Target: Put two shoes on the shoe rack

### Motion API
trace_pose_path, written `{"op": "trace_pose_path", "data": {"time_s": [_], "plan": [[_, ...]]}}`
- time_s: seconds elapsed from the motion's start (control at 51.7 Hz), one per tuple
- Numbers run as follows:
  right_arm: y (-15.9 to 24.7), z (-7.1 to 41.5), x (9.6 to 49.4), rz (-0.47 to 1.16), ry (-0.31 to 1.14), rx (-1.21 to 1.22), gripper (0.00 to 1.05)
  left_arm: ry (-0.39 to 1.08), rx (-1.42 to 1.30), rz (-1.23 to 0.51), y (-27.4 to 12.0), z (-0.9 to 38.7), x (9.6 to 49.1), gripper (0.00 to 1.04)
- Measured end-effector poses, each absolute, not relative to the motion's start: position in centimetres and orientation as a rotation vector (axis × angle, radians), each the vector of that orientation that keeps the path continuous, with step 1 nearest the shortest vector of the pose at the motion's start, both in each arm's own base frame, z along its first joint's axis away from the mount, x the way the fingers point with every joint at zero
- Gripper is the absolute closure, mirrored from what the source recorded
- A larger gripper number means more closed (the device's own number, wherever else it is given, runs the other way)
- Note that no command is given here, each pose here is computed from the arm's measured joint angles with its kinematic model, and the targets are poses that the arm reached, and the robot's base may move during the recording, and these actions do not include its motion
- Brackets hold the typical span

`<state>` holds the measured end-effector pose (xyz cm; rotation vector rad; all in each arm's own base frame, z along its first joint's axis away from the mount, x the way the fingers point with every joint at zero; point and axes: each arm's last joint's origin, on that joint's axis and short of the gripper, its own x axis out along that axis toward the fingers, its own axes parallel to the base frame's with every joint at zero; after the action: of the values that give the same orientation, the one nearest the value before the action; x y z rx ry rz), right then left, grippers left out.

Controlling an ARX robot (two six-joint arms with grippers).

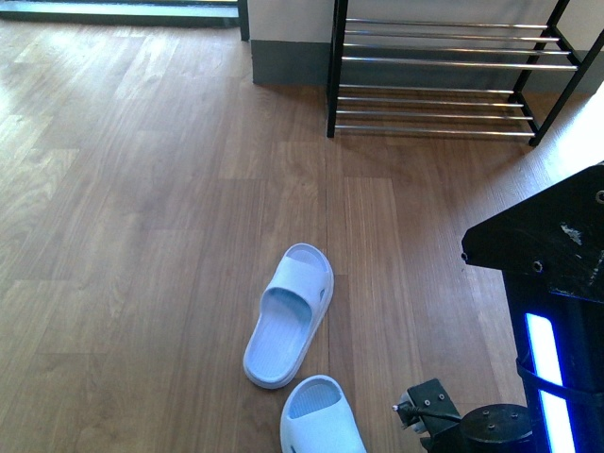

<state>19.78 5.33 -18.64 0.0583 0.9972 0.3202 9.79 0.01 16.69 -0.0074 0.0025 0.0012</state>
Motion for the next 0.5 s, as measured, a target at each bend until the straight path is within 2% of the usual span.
{"op": "trace_pose_path", "data": {"time_s": [0.503], "plan": [[5.33, -18.64, 19.78, 0.32, 0.997, 0.058, 0.09, 0.002, -0.007, 0.001, 0.01, 16.69, 9.79, 0.09]]}}
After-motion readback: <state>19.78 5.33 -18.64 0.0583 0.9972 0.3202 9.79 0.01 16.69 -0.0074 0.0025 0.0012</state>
